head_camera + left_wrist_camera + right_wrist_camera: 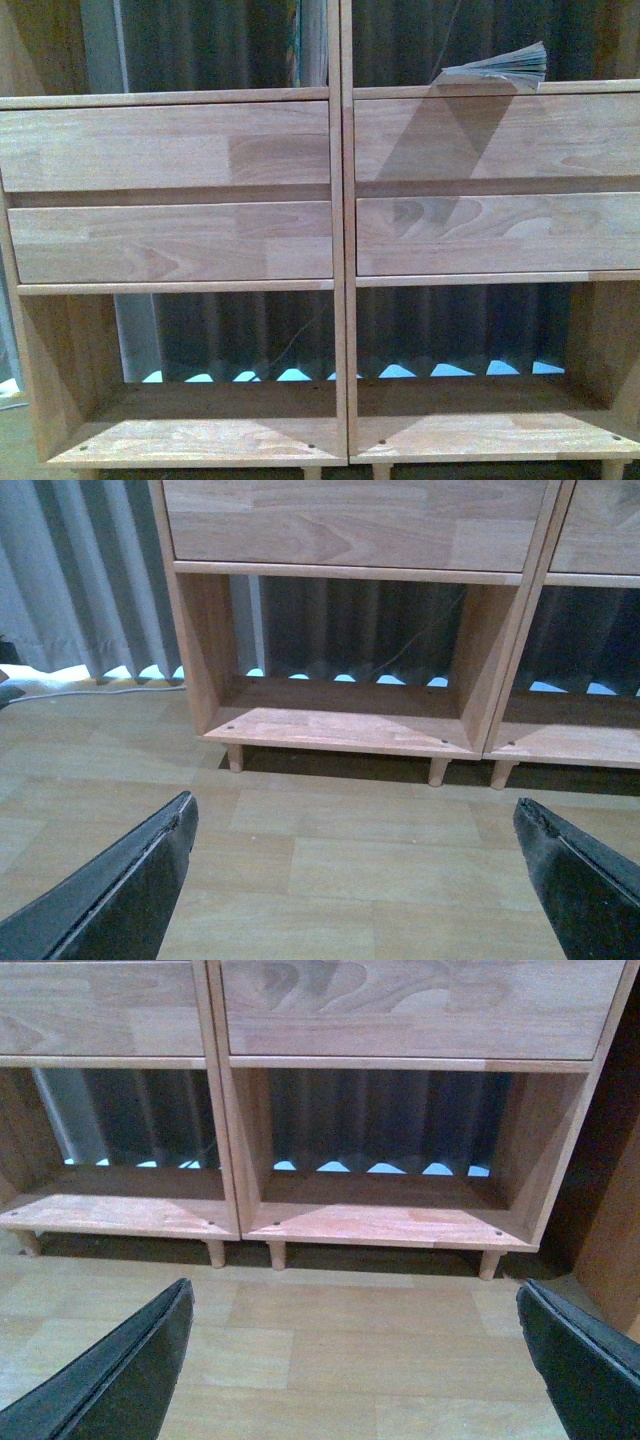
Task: Organize books on shelf
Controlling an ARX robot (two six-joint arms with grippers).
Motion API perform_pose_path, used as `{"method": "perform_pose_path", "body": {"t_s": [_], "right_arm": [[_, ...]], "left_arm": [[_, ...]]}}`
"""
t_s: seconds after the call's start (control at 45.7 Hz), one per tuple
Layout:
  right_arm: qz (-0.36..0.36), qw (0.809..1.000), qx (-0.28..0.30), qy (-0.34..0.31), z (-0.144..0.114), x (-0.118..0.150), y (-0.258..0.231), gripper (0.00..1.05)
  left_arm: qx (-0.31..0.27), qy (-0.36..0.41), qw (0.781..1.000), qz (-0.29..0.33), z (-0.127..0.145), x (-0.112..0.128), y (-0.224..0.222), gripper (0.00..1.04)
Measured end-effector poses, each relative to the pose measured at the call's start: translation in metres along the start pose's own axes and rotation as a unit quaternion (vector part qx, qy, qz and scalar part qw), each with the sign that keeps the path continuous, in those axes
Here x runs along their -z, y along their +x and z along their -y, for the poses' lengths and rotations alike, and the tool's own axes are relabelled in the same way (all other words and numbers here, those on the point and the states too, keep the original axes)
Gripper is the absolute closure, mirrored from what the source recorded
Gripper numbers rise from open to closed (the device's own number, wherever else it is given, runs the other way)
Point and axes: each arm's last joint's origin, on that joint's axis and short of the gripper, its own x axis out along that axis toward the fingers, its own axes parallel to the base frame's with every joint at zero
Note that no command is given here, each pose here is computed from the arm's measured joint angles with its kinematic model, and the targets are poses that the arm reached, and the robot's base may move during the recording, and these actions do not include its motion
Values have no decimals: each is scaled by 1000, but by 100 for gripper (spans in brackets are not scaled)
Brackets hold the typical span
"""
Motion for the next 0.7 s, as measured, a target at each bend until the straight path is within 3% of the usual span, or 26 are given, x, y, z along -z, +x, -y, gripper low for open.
{"method": "perform_pose_path", "body": {"t_s": [0.7], "right_arm": [[0, 1000, 0, 0, 0, 0, 0, 7]], "left_arm": [[0, 0, 1000, 0, 0, 0, 0, 7]]}}
